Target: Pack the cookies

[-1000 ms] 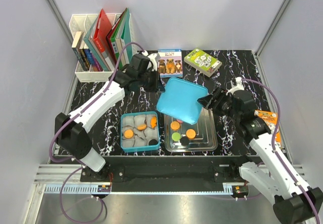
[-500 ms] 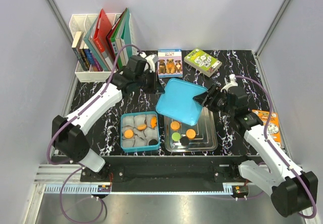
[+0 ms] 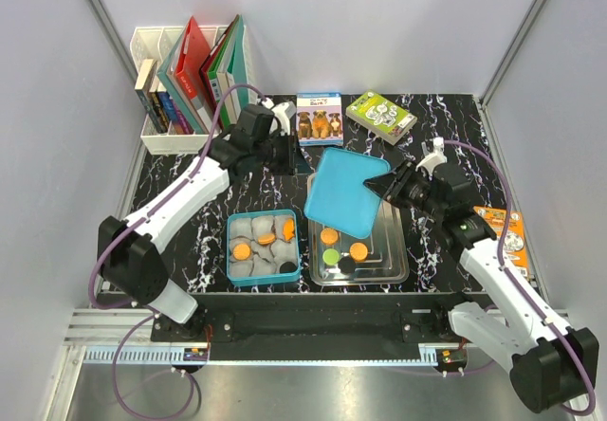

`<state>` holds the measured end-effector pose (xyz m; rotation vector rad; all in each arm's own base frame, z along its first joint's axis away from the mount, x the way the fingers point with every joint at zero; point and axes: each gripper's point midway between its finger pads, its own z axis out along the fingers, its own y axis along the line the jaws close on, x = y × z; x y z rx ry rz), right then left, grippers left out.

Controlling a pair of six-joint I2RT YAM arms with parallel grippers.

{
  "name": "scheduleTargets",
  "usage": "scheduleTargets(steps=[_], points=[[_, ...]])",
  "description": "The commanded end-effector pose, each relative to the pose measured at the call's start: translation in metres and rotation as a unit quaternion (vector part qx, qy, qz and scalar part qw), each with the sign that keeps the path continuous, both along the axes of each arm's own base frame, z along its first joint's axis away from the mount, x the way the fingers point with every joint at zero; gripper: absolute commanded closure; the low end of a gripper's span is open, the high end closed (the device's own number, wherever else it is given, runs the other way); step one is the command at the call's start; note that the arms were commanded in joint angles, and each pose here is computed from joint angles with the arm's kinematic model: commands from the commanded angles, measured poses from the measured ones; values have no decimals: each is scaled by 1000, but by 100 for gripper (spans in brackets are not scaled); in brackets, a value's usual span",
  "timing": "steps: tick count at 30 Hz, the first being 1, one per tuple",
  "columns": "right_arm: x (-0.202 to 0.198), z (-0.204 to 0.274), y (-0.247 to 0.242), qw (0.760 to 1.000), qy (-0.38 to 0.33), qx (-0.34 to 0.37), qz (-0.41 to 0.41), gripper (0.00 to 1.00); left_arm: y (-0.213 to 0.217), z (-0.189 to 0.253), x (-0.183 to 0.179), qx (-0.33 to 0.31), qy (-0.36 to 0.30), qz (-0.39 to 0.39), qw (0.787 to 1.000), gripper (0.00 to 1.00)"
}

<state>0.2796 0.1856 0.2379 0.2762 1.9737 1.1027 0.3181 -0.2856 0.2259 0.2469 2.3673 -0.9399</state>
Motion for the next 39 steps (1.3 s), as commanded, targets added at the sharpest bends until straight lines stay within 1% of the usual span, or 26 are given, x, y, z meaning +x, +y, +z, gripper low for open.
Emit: scheduleTargets(steps=[1, 2, 4, 9, 14, 16, 17, 18, 20, 21, 22, 23, 24, 25, 26, 27, 28, 29, 30, 31, 33, 34, 35, 36, 38, 39], points=[[-4, 29, 0, 999, -47, 16, 5, 77, -2, 30, 6, -33, -34, -6, 999, 68], [-4, 32, 0, 999, -50, 16, 6, 81, -2, 30, 8, -31, -33, -4, 999, 67], [-6, 35, -1, 998, -55, 11, 6, 84, 2, 30, 10, -28, -33, 1, 999, 65], [-7, 42, -5, 998, -65, -7, 6, 100, 9, 30, 15, -26, -31, 14, 999, 64], [-8, 54, -3, 992, -107, -48, 38, 100, 14, 27, 15, -40, -9, 18, 999, 60], [-6, 55, -8, 986, -136, -87, 41, 100, 17, 24, 18, -53, 12, 24, 998, 57], [-5, 57, -11, 982, -151, -105, 38, 100, 15, 24, 14, -64, 25, 16, 998, 56], [1, 65, -22, 976, -176, -126, 2, 100, 16, 22, 14, -73, 39, 21, 996, 55], [6, 59, -35, 957, -220, -185, -27, 100, 17, 23, 15, -96, 50, 18, 994, 55], [5, 76, -40, 941, -271, -195, -50, 100, 18, 18, 13, -104, 65, 23, 992, 55], [9, 82, -50, 916, -313, -238, -81, 100, 18, 21, 14, -111, 59, 21, 992, 55], [11, 63, -54, 905, -322, -264, -89, 100, 17, 21, 12, -112, 61, 20, 992, 55], [9, 91, -60, 878, -387, -252, -124, 100, 18, 20, 12, -111, 60, 21, 992, 55], [10, 94, -65, 849, -426, -286, -129, 100, 19, 21, 11, -111, 58, 22, 992, 54], [8, 99, -66, 821, -472, -289, -142, 100, 23, 18, 14, -101, 54, 36, 993, 53], [7, 98, -62, 783, -510, -335, -121, 100, 27, 17, 15, -98, 59, 48, 992, 51], [7, 96, -56, 765, -528, -355, -101, 100, 30, 16, 17, -103, 62, 51, 991, 49], [10, 96, -52, 754, -533, -375, -82, 100, 29, 17, 15, -115, 71, 44, 990, 48], [10, 94, -41, 728, -555, -399, -47, 100, 30, 16, 14, -125, 87, 49, 987, 47], [8, 98, -36, 715, -571, -403, -32, 100, 30, 14, 12, -140, 99, 40, 984, 46], [2, 105, -24, 704, -595, -388, -7, 100, 29, 16, 12, -166, 108, 44, 979, 42], [-1, 115, -21, 699, -608, -378, -7, 100, 34, 8, 8, -174, 117, 50, 976, 39], [-5, 122, -17, 692, -620, -370, -2, 100, 34, 10, 5, -188, 118, 48, 974, 1], [-11, 126, -11, 682, -635, -363, 13, 100, 34, 26, 6, -214, 97, 54, 971, 1], [-17, 134, -7, 669, -649, -361, 27, 100, 40, 22, 4, -234, 106, 72, 964, 1], [-24, 138, -1, 648, -668, -363, 47, 100, 43, 31, 6, -245, 87, 77, 963, 1]])
